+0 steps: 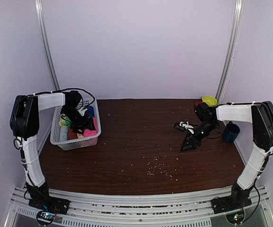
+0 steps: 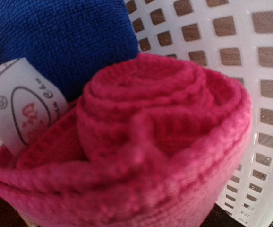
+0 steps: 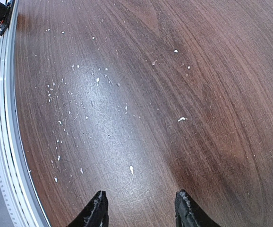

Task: Roll the towels
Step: Place the towel in the bin, then adjust the towel in the bin.

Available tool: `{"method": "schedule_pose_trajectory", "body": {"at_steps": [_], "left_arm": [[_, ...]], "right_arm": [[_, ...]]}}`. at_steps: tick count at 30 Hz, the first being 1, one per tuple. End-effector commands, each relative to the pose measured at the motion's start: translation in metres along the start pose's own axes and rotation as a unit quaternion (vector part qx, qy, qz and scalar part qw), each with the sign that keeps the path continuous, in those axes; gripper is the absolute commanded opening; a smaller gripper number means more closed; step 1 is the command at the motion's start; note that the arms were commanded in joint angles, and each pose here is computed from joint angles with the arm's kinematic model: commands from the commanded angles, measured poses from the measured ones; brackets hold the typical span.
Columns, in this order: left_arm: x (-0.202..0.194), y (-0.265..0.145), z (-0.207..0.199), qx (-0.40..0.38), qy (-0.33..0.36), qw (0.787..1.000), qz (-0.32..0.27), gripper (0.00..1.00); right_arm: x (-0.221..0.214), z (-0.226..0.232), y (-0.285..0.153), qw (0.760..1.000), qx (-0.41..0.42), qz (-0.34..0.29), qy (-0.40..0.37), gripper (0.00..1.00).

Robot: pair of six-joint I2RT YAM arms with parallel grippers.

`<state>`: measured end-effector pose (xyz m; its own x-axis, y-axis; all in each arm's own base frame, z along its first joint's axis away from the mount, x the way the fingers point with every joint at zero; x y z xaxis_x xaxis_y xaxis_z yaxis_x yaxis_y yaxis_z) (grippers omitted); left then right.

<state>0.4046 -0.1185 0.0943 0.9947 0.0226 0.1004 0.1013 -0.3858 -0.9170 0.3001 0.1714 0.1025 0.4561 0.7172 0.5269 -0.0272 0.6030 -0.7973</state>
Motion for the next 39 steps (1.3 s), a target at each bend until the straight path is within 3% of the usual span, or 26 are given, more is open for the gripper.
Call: {"method": "schedule_pose_trajectory", "body": {"at_steps": [1, 8, 13, 19, 26, 39], "left_arm": [[0.006, -0.008, 0.027, 0.093, -0.01, 0.995, -0.021, 0.76], [0.026, -0.062, -0.002, 0.063, 0.004, 0.993, -0.101, 0.72], [0.03, -0.076, -0.011, 0.048, 0.008, 0.992, -0.118, 0.73], [0.03, -0.069, -0.011, 0.038, 0.006, 0.992, -0.118, 0.71], [0.036, -0.055, -0.008, 0.029, 0.001, 0.992, -0.121, 0.53], [0.012, 0.004, 0.011, 0.081, 0.001, 0.995, -0.059, 0.51]], "right_arm": [[0.009, -0.001, -0.008, 1.0, -0.008, -0.011, -0.006, 0.49], [0.008, -0.002, -0.007, 1.0, -0.007, -0.009, -0.003, 0.49], [0.008, -0.001, -0.008, 1.0, -0.008, -0.01, -0.004, 0.49], [0.009, -0.001, -0.01, 1.0, -0.009, -0.012, -0.005, 0.48], [0.009, -0.001, -0.01, 1.0, -0.008, -0.011, -0.007, 0.48], [0.009, -0.002, -0.009, 1.0, -0.009, -0.009, -0.007, 0.46]]}}
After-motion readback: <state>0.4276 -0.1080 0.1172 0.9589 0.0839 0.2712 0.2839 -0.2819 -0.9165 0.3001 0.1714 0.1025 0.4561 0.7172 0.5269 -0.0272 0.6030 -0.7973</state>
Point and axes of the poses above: each gripper's point midway between its finger pads, its own y axis out along the fingers, its own z axis along the line the jaws close on, x = y × z, the point moved 4 cm from there along -y, back along the fingers, and after that the axes turned 3 degrees about -y, right-handed, at the moved point
